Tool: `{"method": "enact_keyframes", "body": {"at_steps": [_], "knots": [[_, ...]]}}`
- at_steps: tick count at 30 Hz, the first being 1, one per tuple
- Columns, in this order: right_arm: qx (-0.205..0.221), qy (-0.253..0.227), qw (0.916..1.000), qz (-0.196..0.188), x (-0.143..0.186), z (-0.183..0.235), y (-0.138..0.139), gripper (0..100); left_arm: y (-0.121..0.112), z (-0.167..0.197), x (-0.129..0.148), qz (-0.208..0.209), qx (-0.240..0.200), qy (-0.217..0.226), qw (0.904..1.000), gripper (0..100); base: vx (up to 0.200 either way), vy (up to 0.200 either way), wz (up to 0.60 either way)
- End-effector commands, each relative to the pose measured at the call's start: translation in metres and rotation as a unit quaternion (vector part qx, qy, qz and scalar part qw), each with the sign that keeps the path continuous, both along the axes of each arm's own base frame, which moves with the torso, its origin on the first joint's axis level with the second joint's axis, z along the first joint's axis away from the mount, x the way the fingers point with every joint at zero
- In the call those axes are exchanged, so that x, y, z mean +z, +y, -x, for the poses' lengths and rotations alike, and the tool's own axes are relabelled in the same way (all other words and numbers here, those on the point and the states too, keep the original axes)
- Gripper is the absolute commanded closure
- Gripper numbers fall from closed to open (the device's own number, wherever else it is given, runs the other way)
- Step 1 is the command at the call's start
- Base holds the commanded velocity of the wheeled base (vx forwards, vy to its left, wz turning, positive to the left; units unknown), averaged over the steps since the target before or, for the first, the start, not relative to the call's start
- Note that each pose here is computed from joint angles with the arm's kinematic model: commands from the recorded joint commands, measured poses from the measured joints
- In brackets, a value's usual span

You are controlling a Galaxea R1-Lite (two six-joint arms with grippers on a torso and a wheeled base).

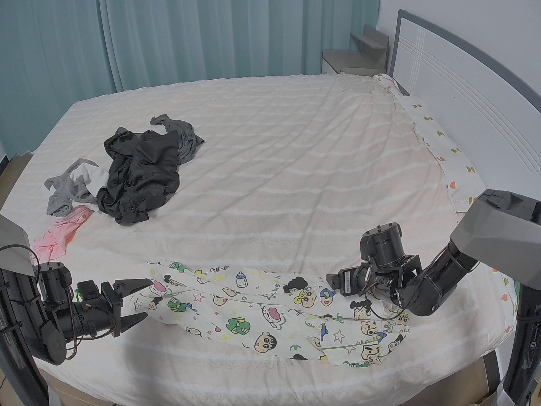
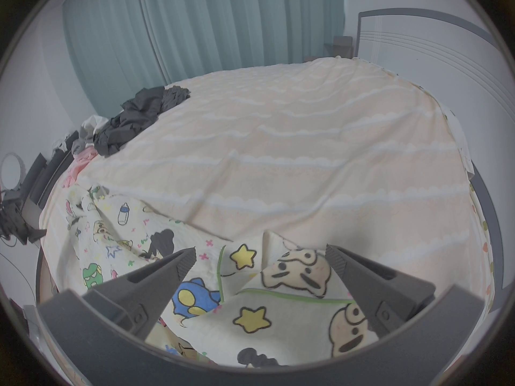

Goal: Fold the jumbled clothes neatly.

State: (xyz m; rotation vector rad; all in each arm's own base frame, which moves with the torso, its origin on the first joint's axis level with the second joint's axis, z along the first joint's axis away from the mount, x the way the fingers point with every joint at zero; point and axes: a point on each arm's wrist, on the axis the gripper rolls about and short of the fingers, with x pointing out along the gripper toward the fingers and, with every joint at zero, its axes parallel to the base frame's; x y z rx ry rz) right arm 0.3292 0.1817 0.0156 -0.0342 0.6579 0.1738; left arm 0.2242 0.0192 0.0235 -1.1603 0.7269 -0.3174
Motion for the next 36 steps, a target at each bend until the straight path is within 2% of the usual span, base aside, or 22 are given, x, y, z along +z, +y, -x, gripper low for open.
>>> {"method": "enact_keyframes", "body": {"at_steps": [1,5,6,15,29,30,36], "knots": [[0.000,0.010,0.9999,0.008,-0.010,0.000,0.002,0,0.000,0.000,-0.002,0.001,0.000,0.005,1.0000,0,0.000,0.000,0.00],[-0.003,0.009,0.9999,0.009,-0.009,0.002,0.000,0,0.000,-0.001,-0.002,0.001,0.000,0.004,1.0000,0,0.000,0.000,0.00],[-0.003,0.008,0.9999,0.008,-0.009,0.002,0.000,100,0.000,-0.001,-0.002,0.001,0.000,0.004,1.0000,0,0.000,0.000,0.00],[-0.012,-0.004,0.9999,0.005,-0.001,0.004,0.000,100,0.000,0.000,-0.003,0.000,0.000,0.006,1.0000,0,0.000,0.000,0.00],[0.002,-0.017,0.9999,-0.002,0.012,0.018,0.004,100,0.000,0.000,-0.003,0.000,0.000,0.006,1.0000,0,0.000,0.000,0.00],[0.003,-0.014,0.9999,0.000,0.011,0.020,0.003,0,0.000,0.000,-0.003,0.000,0.000,0.007,1.0000,0,0.000,0.000,0.00],[0.003,-0.008,1.0000,0.001,0.007,0.020,0.004,0,0.000,0.000,-0.004,0.001,0.000,0.009,1.0000,0,0.000,0.000,0.00]]}}
